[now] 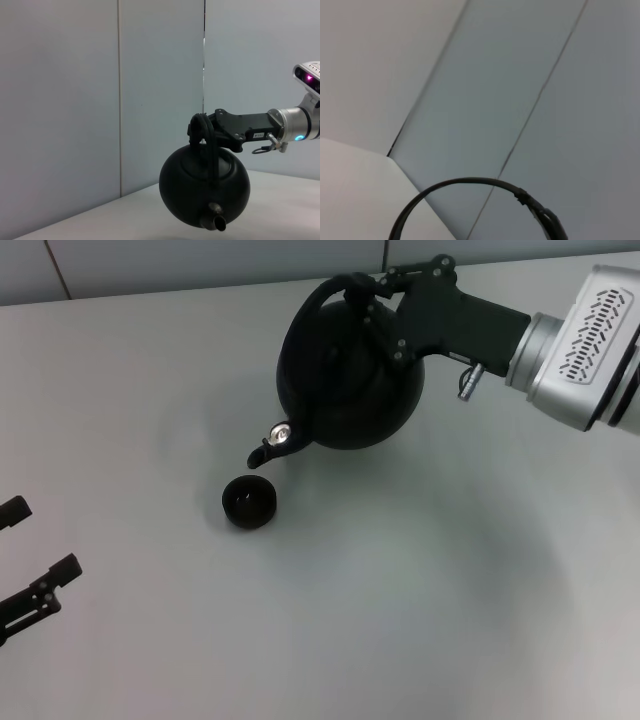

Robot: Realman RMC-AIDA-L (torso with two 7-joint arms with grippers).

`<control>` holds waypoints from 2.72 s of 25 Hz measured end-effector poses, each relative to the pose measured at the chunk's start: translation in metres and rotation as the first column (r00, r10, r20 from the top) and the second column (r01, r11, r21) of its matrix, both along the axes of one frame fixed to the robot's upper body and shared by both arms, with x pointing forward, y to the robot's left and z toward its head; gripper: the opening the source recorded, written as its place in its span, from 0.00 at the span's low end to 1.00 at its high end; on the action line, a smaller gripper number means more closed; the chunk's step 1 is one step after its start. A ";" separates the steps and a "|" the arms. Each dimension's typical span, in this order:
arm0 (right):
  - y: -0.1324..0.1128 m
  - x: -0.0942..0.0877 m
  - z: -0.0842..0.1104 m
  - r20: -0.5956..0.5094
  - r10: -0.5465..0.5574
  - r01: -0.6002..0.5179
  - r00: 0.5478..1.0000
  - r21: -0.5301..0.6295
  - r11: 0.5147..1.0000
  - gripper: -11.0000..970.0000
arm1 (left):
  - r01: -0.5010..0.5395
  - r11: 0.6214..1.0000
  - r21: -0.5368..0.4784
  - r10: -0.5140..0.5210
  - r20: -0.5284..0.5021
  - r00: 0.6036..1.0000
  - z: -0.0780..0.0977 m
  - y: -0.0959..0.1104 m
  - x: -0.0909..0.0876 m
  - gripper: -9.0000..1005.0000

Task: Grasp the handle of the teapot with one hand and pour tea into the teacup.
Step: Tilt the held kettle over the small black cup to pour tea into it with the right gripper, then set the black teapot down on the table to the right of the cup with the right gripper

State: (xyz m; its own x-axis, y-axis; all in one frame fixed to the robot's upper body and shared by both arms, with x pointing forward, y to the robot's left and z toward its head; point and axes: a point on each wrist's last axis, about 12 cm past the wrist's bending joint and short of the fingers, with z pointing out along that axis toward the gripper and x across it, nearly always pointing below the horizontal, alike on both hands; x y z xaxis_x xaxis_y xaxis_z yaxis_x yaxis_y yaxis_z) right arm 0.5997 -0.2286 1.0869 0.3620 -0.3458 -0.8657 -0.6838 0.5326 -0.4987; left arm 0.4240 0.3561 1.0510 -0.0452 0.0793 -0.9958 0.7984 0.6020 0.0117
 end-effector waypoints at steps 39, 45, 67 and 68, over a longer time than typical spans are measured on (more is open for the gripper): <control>0.017 0.019 0.014 0.095 0.121 -0.096 0.988 -0.229 0.969 0.10 | -0.007 1.000 -0.025 0.008 0.012 1.000 0.001 -0.003 0.003 0.82; 0.017 0.019 0.014 0.080 0.116 -0.096 0.990 -0.222 0.970 0.10 | -0.012 1.000 -0.029 0.013 0.017 1.000 0.001 -0.003 0.004 0.82; -0.013 0.006 0.000 -0.301 -0.052 0.108 0.952 0.172 0.979 0.10 | -0.022 0.999 -0.042 0.023 0.021 1.000 0.002 -0.002 0.003 0.82; -0.014 0.005 -0.001 -0.318 -0.054 0.119 0.947 0.188 0.975 0.10 | -0.023 0.999 -0.042 0.023 0.021 1.000 0.002 -0.002 0.003 0.82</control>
State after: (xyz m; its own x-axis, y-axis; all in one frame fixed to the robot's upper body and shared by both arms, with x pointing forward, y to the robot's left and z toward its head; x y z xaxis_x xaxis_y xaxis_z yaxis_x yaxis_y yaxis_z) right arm 0.6046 -0.2431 1.0863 0.0418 -0.1696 -0.9846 -0.7333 0.6642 -0.1456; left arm 0.4266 0.3541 1.0534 -0.0251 0.0372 -0.9990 0.7841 0.6206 0.0034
